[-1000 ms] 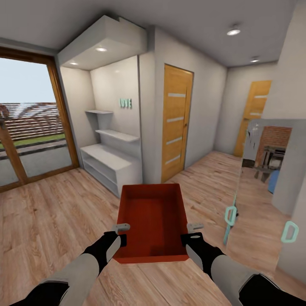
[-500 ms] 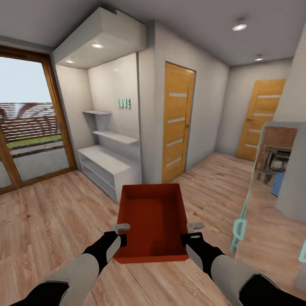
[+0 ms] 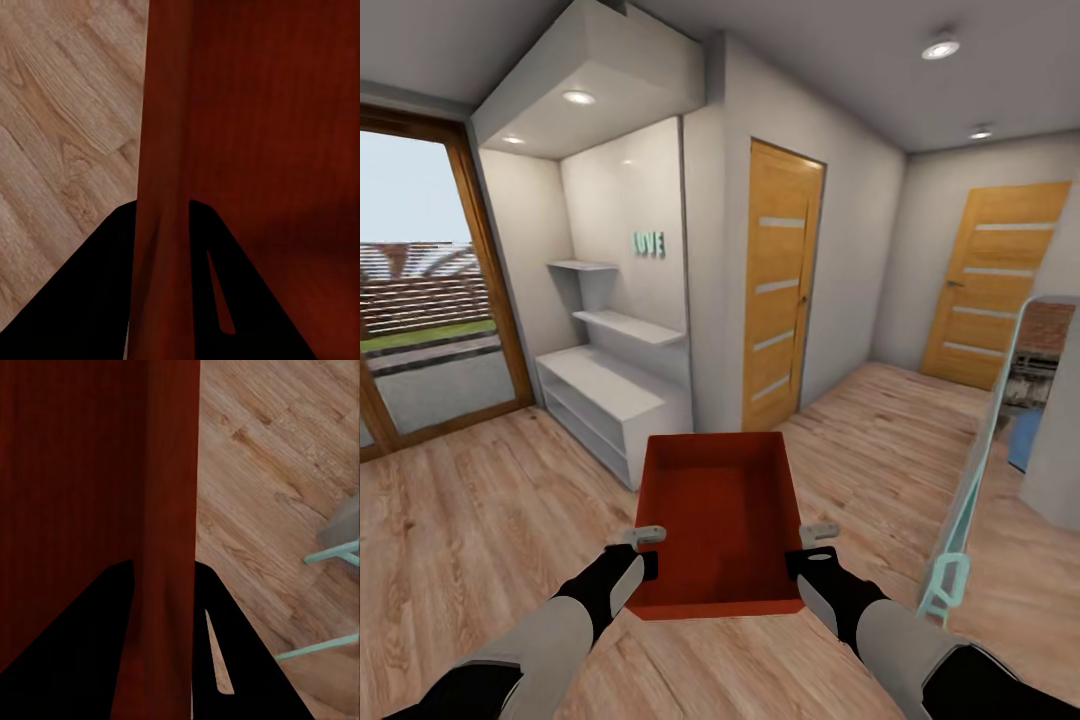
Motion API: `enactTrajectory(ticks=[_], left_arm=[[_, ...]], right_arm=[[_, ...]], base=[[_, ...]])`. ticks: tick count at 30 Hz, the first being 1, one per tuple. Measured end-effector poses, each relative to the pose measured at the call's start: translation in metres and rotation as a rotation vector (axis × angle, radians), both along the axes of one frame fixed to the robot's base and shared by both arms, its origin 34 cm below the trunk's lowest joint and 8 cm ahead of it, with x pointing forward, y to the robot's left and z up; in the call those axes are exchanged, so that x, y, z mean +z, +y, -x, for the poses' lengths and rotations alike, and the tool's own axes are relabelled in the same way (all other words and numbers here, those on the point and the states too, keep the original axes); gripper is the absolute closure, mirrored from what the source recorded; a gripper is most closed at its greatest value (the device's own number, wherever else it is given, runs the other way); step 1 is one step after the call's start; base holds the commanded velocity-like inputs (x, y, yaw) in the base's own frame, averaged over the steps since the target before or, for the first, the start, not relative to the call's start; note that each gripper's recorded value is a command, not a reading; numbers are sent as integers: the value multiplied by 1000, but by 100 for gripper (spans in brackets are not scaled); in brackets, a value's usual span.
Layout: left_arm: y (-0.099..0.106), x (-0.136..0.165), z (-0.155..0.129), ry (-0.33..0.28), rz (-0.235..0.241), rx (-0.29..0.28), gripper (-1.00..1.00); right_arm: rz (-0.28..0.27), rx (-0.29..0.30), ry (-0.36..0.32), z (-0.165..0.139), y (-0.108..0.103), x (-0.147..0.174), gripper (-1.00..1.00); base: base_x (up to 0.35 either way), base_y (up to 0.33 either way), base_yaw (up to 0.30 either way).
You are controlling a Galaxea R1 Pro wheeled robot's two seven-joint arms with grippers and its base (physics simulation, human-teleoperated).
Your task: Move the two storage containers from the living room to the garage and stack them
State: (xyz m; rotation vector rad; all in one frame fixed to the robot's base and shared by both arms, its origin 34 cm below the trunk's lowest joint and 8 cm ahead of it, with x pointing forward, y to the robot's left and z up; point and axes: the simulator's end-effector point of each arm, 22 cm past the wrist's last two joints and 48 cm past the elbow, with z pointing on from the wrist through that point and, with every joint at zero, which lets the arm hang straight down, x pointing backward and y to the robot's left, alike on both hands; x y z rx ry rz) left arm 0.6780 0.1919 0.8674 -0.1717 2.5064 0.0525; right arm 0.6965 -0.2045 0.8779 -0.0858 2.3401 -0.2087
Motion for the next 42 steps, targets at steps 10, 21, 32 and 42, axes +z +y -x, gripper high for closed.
enactTrajectory(ticks=[10,21,32,42], left_arm=[[0,0,0,1,-1,-1,100],[0,0,0,0,0,-1,100],[0,0,0,1,0,-1,100],[0,0,0,0,0,-1,100]], right_arm=[[-1,-1,1,1,0,-1,100],[0,-1,0,0,0,0,100],[0,-1,1,0,0,0,100],[0,-1,0,0,0,0,100]], base=[[322,0,-5],[322,0,-199],[322,0,-154],[322,0,-2]])
